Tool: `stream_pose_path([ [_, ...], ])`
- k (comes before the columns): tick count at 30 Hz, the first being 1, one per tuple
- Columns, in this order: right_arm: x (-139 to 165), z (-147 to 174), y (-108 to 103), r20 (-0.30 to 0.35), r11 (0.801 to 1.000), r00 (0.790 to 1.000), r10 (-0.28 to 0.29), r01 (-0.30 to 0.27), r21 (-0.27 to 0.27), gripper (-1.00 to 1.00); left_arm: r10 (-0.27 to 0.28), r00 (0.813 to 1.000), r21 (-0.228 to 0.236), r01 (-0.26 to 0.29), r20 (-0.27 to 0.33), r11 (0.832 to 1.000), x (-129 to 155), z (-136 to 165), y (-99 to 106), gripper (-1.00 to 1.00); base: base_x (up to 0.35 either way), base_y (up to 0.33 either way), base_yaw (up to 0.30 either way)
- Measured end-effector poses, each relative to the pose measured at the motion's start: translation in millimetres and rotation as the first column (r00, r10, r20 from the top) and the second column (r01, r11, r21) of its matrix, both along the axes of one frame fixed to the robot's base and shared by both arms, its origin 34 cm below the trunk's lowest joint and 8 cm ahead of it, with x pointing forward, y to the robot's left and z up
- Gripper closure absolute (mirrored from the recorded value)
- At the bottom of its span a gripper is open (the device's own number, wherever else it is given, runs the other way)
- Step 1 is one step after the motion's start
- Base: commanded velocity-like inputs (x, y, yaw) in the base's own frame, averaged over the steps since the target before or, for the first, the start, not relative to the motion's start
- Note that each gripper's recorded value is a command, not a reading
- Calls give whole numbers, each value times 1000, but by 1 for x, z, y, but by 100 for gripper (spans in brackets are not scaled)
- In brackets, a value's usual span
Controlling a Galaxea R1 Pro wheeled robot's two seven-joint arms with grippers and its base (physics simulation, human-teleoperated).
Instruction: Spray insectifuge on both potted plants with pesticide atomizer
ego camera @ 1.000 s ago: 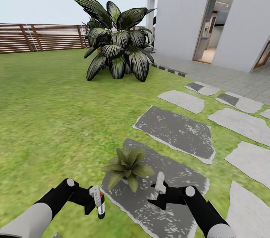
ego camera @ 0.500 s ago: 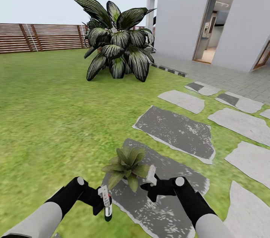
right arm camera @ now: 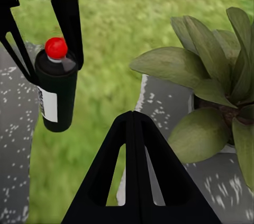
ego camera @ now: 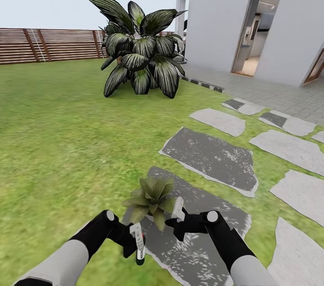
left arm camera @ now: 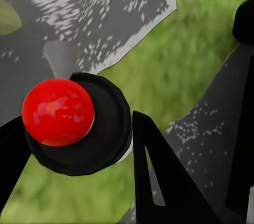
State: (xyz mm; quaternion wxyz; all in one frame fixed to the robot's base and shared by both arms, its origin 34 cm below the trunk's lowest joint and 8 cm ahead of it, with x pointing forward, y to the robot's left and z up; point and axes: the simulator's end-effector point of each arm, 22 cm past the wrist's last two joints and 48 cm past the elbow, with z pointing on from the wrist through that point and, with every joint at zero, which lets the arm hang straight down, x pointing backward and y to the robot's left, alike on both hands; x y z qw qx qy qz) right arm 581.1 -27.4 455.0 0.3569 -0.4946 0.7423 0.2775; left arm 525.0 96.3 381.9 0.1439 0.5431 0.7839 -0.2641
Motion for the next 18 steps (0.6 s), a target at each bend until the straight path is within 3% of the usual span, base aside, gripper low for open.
stream_pose_path([
  [7,0,0,0,0,1000,1000,0,0,0,100,-15,1000,-22,15,28,1000,15,14,-22,100,0,0,0],
  [18,0,1,1,1,1000,1000,0,0,2,100,-16,1000,-39,17,21,999,16,23,-47,100,0,0,0],
])
